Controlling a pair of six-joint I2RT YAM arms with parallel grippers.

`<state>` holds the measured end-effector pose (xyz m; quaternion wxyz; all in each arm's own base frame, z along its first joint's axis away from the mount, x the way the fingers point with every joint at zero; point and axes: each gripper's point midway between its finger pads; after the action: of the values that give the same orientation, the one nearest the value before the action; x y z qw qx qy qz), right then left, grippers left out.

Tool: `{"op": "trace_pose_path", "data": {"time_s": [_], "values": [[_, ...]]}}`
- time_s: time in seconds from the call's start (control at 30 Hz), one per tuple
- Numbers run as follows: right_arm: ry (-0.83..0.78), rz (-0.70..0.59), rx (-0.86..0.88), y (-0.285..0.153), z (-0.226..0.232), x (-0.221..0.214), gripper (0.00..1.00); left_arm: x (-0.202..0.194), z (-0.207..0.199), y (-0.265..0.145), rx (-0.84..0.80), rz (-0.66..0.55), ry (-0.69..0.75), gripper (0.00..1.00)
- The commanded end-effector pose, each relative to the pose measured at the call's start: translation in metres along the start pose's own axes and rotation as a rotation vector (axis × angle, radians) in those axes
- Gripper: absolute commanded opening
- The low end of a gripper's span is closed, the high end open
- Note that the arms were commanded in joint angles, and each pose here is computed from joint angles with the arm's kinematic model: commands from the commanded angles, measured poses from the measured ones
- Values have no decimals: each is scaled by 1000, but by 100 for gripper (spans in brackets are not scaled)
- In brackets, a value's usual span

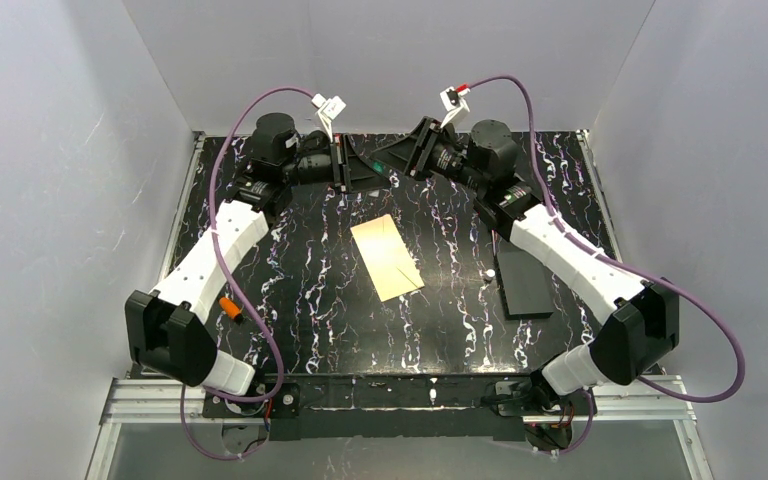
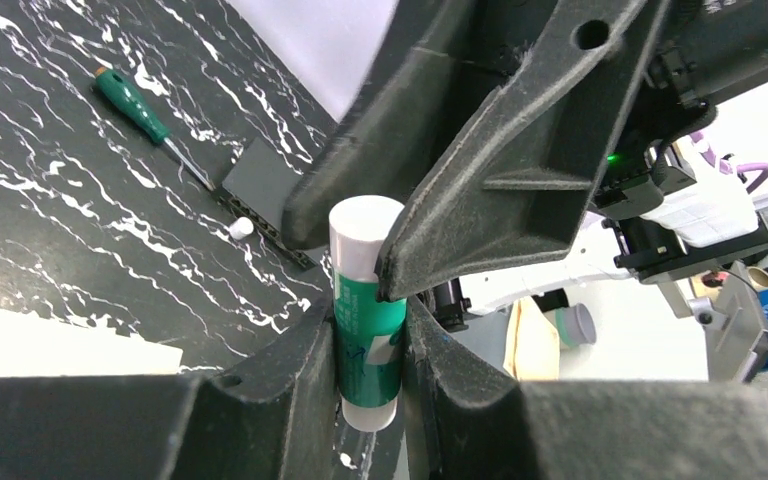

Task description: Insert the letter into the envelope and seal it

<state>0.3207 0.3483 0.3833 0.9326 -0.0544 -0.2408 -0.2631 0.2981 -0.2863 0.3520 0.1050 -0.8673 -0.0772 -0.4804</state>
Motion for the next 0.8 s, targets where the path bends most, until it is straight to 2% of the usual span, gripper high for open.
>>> {"op": "trace_pose_path", "data": {"time_s": [0.0,0.03,0.07,0.1,0.17,0.23,0.3,0.4,0.53,0.67,0.77], "values": [[-34,-14,40,-1,14,7,25,7,-9,-2,-34,-10,5,0],[-47,-1,41,0,13,5,16,7,-9,-3,-33,-10,0,7],[-64,18,33,1,11,3,6,6,-9,-4,-32,-7,-9,20],[-90,44,33,2,9,0,2,7,-8,-6,-30,-9,-17,30],[-138,100,18,2,2,-5,1,10,-6,-11,-23,-21,-43,45],[-162,161,49,2,4,-12,1,13,-2,-15,-11,-30,-81,49],[-163,204,78,2,6,-18,1,13,-5,-14,-34,-19,-98,46],[-125,184,96,5,9,-16,1,8,-1,-12,-46,1,-135,28],[-43,132,96,12,9,-9,1,-2,4,-9,-53,22,-172,26],[-15,153,100,17,4,-12,2,-3,5,-8,-58,30,-187,24],[-4,157,99,18,5,-12,5,-2,9,-6,-53,30,-211,15]]}}
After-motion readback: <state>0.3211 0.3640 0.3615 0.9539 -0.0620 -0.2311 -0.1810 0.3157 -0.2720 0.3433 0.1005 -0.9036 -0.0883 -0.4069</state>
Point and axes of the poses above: each gripper's point midway between its finger pads, its own y axis out along the fingers, its own z axis along the line the jaws close on, x = y × z, and after that the axes turned 14 degrees about y, right-handed
